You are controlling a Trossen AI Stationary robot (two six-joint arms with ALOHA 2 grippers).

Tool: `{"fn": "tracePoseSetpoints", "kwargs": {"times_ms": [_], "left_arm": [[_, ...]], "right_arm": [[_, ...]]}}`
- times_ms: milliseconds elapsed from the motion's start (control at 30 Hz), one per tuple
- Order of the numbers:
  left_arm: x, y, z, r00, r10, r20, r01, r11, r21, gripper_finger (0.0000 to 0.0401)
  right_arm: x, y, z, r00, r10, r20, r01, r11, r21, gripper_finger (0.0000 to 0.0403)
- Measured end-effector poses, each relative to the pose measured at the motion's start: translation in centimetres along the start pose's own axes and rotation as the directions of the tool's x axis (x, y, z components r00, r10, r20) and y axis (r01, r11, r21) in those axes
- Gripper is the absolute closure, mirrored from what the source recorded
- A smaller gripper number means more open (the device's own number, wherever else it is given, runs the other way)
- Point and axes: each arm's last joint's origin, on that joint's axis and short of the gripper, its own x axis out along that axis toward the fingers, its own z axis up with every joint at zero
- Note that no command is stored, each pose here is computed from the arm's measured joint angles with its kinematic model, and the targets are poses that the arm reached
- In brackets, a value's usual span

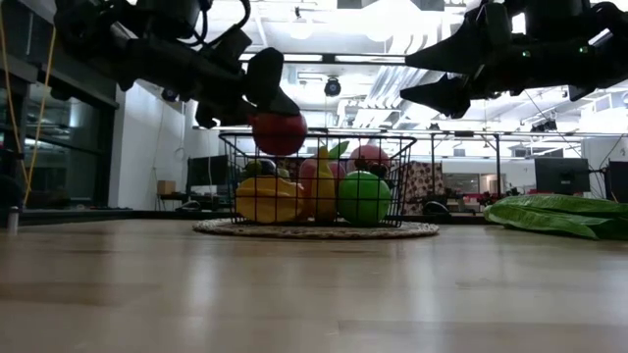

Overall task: Build produce basket
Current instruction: Put the pomegranate into the black wire basket, then put the red bell pepper into the black wire basket

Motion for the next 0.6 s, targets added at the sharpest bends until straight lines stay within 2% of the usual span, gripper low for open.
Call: {"fn": "tracePoseSetpoints", "kwargs": {"times_ms": [200,333,600], "left_arm": [[0.00,0.05,0.02,1.000,0.019,0.004,-0.019,1.000,-0.014,0.0106],[-0.01,0.19,0.04,0.998,0.067,0.011,-0.067,0.997,-0.024,0.0085],[0.00,0.23,0.05,0.997,0.073,0.012,-0.073,0.997,-0.027,0.0038]], "right_arm": [[0.00,0.01,-0.01,1.000,0.000,0.000,0.000,1.000,0.000,0.0010],[0.00,0.01,0.00,1.000,0.000,0.000,0.000,1.000,0.000,0.0010],[0.00,0.01,0.00,1.000,0.000,0.000,0.000,1.000,0.000,0.0010]]}}
